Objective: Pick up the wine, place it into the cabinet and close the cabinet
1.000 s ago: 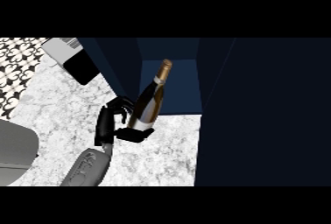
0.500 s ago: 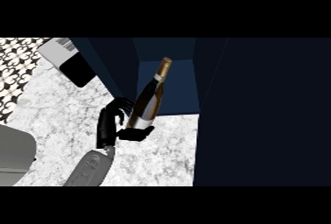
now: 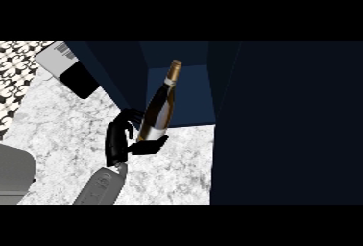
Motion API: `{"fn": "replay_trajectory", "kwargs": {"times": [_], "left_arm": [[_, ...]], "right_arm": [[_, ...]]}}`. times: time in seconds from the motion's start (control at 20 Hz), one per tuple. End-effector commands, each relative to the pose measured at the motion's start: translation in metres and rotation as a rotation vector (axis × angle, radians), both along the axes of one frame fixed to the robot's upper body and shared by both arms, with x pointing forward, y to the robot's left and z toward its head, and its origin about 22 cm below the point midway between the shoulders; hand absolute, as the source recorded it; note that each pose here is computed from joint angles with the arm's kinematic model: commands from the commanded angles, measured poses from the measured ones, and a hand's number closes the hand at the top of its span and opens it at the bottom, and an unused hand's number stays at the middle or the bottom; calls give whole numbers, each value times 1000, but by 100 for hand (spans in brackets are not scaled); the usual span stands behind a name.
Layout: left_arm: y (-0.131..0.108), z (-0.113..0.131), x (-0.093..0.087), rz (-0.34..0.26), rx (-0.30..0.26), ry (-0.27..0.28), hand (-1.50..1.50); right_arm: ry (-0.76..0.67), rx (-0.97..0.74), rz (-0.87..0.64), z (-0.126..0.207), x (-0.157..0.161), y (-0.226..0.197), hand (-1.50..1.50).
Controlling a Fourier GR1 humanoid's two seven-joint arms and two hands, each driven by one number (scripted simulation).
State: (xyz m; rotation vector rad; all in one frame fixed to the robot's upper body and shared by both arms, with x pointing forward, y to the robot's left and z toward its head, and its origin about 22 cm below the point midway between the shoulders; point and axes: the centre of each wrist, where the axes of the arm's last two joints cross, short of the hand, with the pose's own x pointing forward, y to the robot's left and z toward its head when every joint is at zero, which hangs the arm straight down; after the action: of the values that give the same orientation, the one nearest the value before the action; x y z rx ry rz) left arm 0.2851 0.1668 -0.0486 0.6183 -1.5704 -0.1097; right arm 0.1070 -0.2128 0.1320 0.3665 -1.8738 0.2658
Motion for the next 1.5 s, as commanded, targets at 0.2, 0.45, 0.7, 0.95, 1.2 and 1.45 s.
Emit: {"fn": "replay_trajectory", "kwargs": {"times": [0.2, 0.45, 0.7, 0.95, 1.2, 1.45], "left_arm": [[-38, 23, 47, -90, -53, 77, 150], [-36, 22, 45, -30, -97, 71, 150], [-29, 35, 56, -15, -12, -18, 150], [-28, 36, 55, -52, 135, -86, 150], [-31, 26, 48, -59, 207, -84, 150], [-44, 36, 50, -52, 181, -81, 150]], "right_arm": [[-6, 62, 45, 5, -3, 3, -150], [-6, 62, 58, 8, -8, 2, -150], [9, 45, 56, 3, -4, -1, -150], [3, 29, 65, 0, -2, -2, -150], [-6, 55, 102, 2, -2, 3, -150], [-18, 65, 96, 1, -1, 4, -150]]}}
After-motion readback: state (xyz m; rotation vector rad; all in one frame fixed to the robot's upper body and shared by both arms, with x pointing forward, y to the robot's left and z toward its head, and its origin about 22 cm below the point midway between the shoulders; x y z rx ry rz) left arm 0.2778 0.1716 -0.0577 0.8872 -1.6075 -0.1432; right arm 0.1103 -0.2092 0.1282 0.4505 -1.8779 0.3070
